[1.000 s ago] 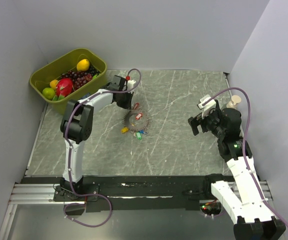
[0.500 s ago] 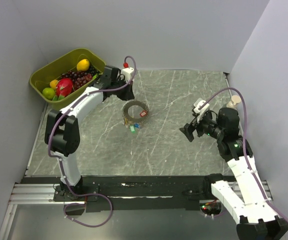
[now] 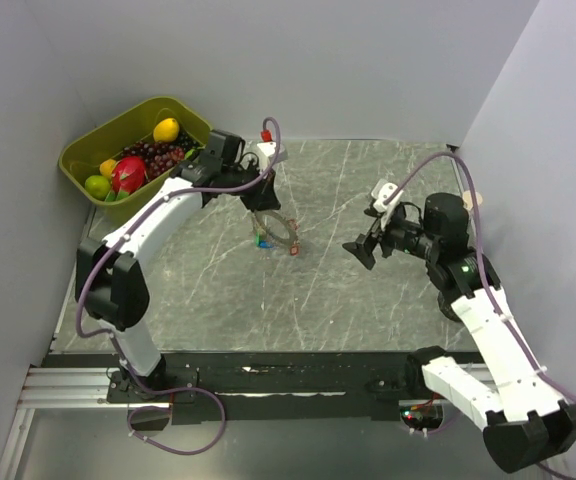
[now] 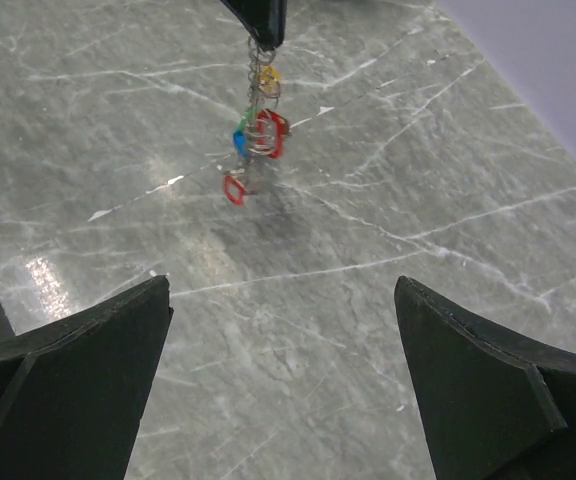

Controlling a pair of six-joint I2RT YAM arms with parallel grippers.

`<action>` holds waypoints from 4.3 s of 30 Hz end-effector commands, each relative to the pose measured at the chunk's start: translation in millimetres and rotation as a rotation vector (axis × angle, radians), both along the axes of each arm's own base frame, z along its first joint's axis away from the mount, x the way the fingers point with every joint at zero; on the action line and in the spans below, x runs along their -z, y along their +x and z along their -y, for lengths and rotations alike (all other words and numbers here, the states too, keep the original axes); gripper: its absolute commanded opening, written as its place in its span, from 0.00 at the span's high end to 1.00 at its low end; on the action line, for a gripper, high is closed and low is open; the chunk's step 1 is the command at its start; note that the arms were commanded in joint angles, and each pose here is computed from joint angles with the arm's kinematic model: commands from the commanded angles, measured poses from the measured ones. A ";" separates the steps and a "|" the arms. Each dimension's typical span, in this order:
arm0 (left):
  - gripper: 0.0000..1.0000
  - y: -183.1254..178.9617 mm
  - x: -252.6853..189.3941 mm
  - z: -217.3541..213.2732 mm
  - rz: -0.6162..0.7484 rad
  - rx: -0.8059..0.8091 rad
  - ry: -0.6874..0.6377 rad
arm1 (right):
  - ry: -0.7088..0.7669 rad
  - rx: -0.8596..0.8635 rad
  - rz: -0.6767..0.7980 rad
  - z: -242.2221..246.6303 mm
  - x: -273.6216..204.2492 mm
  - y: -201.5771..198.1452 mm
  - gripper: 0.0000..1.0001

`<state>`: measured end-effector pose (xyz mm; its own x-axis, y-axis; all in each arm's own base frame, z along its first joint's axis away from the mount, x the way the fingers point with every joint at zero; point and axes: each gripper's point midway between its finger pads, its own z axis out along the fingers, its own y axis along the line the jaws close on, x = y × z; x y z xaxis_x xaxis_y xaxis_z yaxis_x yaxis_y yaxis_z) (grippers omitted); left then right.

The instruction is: Remove the keys from the keyring

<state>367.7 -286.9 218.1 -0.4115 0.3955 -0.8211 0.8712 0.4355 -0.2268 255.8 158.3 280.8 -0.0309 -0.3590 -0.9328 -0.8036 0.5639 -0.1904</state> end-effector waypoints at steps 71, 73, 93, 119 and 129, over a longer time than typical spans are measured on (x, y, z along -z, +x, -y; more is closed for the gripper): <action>0.99 -109.1 -93.3 42.3 -0.021 0.425 -0.359 | 0.178 -0.329 -0.066 -110.2 34.2 -12.6 0.29; 0.99 -109.7 -93.4 42.1 -0.020 0.426 -0.361 | 0.176 -0.320 -0.063 -109.3 34.1 -11.6 0.26; 0.99 -111.4 -91.6 43.4 -0.041 0.435 -0.374 | 0.183 -0.197 -0.071 -105.5 47.2 14.2 0.28; 0.99 -110.1 -88.8 43.5 -0.051 0.428 -0.367 | 0.149 -0.337 -0.044 -107.4 48.5 -10.4 0.33; 0.99 -109.8 -87.8 43.7 -0.049 0.429 -0.368 | 0.148 -0.375 -0.056 -109.2 51.7 -17.2 0.35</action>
<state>268.9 -329.6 278.2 -0.3821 0.2707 -0.8836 0.9176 -0.0028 -0.3976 242.9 266.8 224.0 -0.0018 -0.2343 -0.9722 -0.9597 0.2735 -0.0642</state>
